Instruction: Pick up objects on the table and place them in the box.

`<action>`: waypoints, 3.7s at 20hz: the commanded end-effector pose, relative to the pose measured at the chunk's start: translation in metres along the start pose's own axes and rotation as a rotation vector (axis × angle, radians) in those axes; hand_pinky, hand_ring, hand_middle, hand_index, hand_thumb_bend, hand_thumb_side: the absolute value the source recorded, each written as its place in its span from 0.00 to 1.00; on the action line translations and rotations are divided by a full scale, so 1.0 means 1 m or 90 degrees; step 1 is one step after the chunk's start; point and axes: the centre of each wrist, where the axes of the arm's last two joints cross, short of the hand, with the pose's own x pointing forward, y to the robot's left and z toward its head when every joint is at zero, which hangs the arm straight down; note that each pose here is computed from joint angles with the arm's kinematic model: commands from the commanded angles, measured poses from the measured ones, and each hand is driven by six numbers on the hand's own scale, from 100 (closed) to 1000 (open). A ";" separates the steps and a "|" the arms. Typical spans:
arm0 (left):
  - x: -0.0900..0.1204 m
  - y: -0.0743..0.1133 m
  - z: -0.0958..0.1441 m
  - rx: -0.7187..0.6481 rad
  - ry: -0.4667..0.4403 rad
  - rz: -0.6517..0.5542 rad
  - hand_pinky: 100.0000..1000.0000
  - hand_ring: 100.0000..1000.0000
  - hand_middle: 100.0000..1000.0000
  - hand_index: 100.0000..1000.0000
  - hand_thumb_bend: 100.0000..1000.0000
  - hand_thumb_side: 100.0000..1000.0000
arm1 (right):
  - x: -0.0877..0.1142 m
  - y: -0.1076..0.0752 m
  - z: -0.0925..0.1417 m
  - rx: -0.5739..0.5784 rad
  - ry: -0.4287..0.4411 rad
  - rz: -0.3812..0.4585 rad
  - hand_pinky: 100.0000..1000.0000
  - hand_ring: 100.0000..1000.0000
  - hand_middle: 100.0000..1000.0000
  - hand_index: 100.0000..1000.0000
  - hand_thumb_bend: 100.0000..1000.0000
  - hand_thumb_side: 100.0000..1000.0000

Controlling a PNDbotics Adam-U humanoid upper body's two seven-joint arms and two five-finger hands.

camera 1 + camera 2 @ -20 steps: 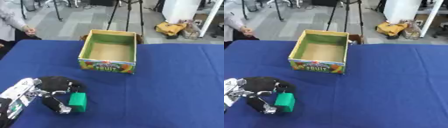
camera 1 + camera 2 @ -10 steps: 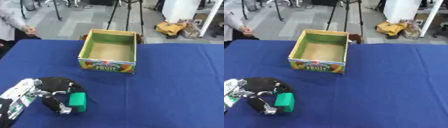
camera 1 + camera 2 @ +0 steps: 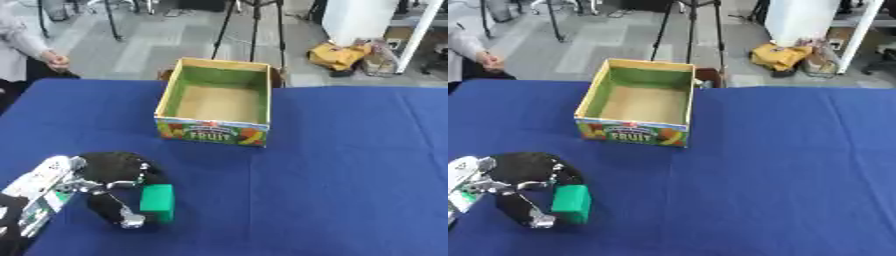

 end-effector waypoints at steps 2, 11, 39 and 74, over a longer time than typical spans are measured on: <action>-0.001 -0.008 0.001 -0.088 -0.051 -0.035 0.66 0.71 0.57 0.77 0.00 0.72 | 0.006 -0.003 -0.009 0.002 -0.022 0.009 0.81 0.83 0.49 0.78 0.00 0.53; 0.001 -0.006 0.006 -0.053 -0.038 -0.034 0.64 0.69 0.55 0.76 0.00 0.69 | 0.006 -0.004 -0.008 -0.001 -0.020 0.011 0.82 0.83 0.49 0.78 0.00 0.52; 0.004 0.050 0.056 0.065 -0.055 0.040 0.60 0.60 0.49 0.71 0.00 0.65 | 0.006 -0.003 -0.010 -0.005 -0.023 0.012 0.82 0.84 0.50 0.78 0.00 0.50; -0.028 0.131 0.141 0.317 0.033 0.079 0.55 0.53 0.43 0.67 0.00 0.54 | 0.007 0.007 -0.027 0.024 -0.065 -0.020 0.82 0.84 0.49 0.79 0.00 0.46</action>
